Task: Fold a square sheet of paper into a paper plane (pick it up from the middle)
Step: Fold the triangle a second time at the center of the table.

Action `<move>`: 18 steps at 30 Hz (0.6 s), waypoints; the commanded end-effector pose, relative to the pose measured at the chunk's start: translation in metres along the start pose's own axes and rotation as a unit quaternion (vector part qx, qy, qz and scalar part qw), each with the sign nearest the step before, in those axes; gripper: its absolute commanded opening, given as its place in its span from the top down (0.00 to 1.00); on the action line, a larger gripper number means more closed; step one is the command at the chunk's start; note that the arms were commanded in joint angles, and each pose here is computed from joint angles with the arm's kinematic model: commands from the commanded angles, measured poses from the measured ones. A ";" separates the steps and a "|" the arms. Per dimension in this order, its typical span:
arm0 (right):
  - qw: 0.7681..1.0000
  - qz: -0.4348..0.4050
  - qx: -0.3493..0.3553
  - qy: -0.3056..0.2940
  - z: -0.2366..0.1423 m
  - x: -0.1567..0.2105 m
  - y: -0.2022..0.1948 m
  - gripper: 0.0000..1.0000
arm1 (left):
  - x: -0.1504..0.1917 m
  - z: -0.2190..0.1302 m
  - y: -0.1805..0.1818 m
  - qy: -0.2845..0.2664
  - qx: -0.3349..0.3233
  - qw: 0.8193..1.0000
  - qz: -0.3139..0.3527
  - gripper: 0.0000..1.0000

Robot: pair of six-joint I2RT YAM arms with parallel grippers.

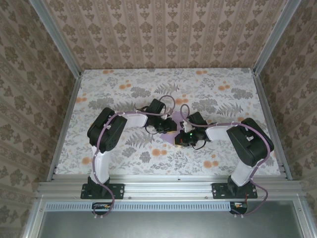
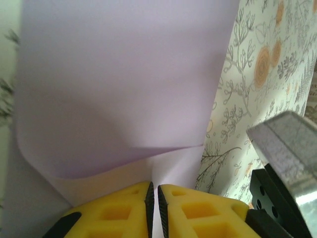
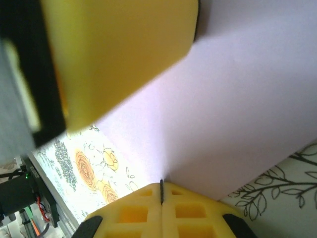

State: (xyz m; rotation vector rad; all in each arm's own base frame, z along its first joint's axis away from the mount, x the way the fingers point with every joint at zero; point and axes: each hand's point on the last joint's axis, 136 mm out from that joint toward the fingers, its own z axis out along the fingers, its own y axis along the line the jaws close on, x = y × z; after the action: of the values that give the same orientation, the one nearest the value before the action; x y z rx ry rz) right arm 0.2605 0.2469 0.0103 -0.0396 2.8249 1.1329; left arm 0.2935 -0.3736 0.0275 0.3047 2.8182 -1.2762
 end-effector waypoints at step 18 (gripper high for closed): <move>0.991 0.038 0.110 0.061 -0.001 0.043 -0.052 0.97 | -0.061 -0.017 0.048 -0.046 -0.050 0.998 -0.003 0.78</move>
State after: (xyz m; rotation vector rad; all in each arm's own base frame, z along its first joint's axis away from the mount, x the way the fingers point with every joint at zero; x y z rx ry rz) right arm 0.2592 0.2459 0.0100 -0.0607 2.8326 1.1127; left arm 0.3428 -0.3595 0.0286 0.2426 2.7867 -1.2567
